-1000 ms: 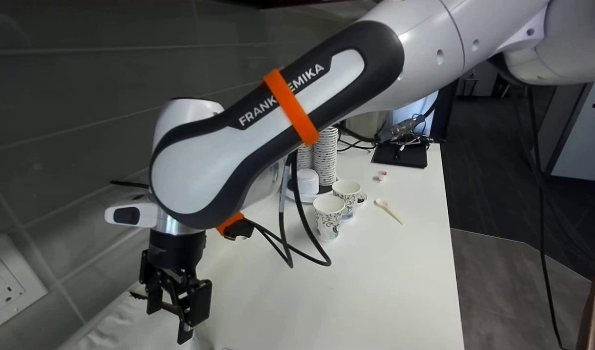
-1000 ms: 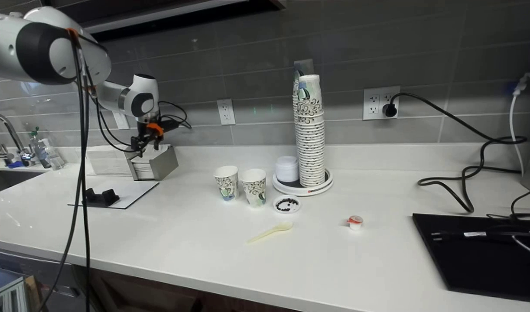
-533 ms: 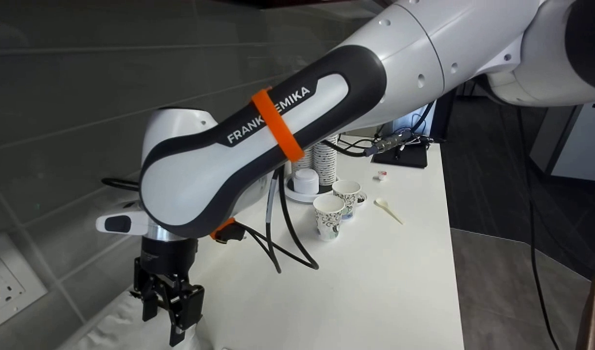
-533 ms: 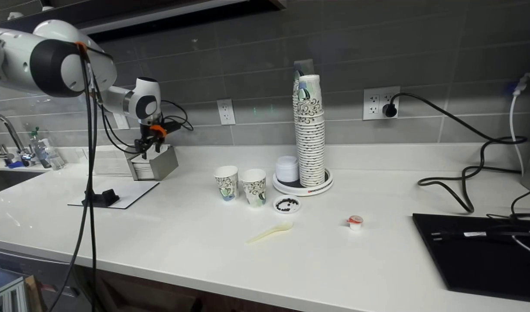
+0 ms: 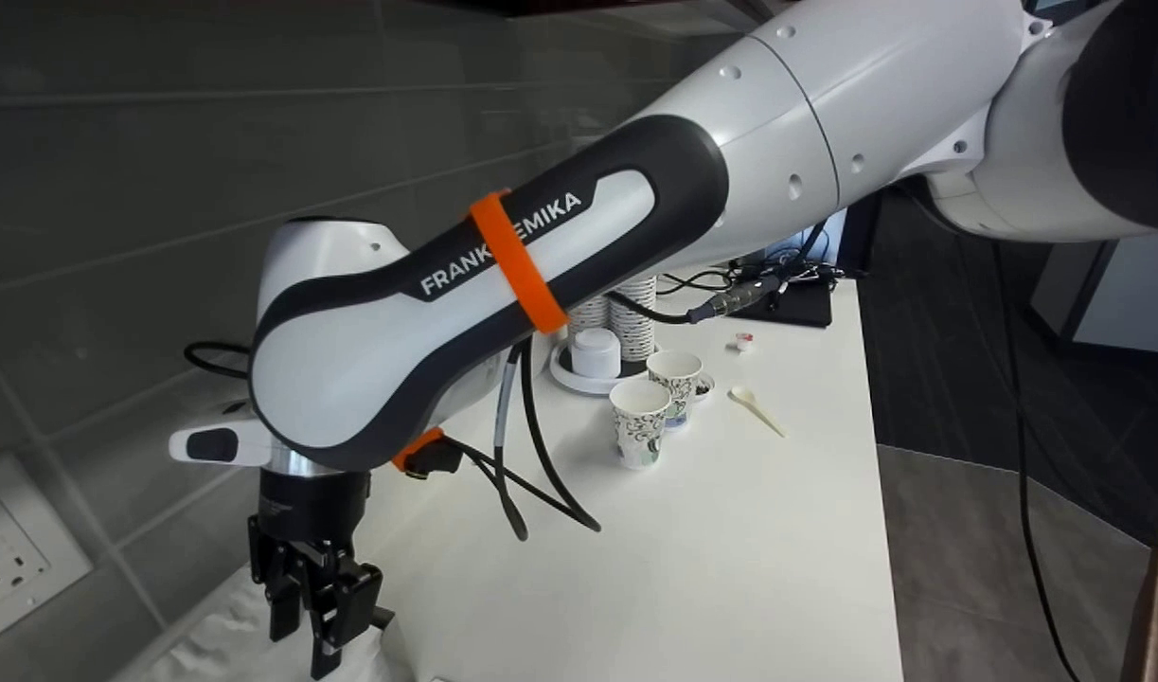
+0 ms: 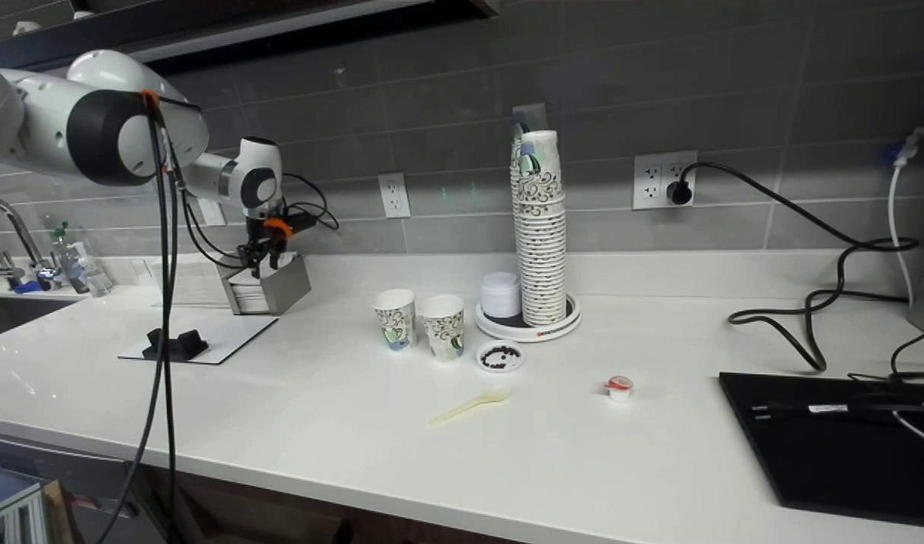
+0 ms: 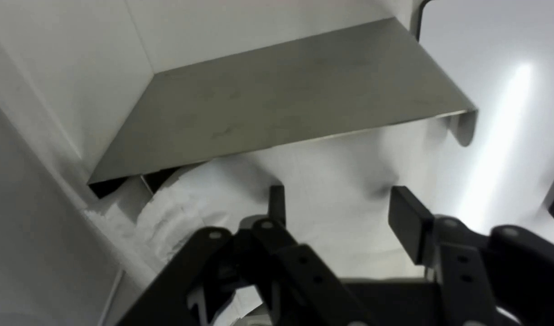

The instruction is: Pick up two napkins and place them on the counter top

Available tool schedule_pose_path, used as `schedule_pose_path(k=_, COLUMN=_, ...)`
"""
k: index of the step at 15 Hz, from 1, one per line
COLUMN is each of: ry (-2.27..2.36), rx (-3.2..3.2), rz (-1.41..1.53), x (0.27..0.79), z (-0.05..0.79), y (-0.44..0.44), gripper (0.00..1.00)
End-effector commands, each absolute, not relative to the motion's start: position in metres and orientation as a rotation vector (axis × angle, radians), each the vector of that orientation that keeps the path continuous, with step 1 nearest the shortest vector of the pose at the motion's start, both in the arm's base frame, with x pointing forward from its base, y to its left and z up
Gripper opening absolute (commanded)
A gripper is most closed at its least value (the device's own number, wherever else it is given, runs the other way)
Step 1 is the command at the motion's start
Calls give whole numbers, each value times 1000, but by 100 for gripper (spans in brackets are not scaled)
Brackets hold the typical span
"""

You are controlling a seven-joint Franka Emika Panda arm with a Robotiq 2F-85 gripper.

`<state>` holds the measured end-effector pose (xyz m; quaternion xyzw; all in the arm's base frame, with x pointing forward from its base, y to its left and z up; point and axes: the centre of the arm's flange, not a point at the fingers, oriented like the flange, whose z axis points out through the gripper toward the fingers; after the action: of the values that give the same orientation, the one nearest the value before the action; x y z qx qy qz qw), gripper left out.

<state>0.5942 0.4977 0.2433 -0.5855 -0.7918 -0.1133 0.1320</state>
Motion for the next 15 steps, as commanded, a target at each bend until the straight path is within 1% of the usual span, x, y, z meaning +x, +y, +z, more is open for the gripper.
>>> schedule_pose_path(k=1, ry=-2347, rx=-1674, rz=-340, x=616, z=247, y=514, gripper=62)
schedule_pose_path(k=6, ry=-2349, rx=-1669, rz=-317, x=618, z=245, y=515, gripper=53)
schedule_pose_path(k=9, ry=-2351, rx=-1667, rz=-310, x=619, z=245, y=516, gripper=42)
schedule_pose_path(k=10, ry=-2351, rx=-1668, rz=-309, x=619, z=245, y=516, gripper=36)
schedule_pose_path(k=11, ry=-2351, rx=-1668, rz=-309, x=620, z=245, y=517, gripper=37)
schedule_pose_path(k=15, ry=-2357, rx=-1670, rz=-308, x=620, z=245, y=518, gripper=22)
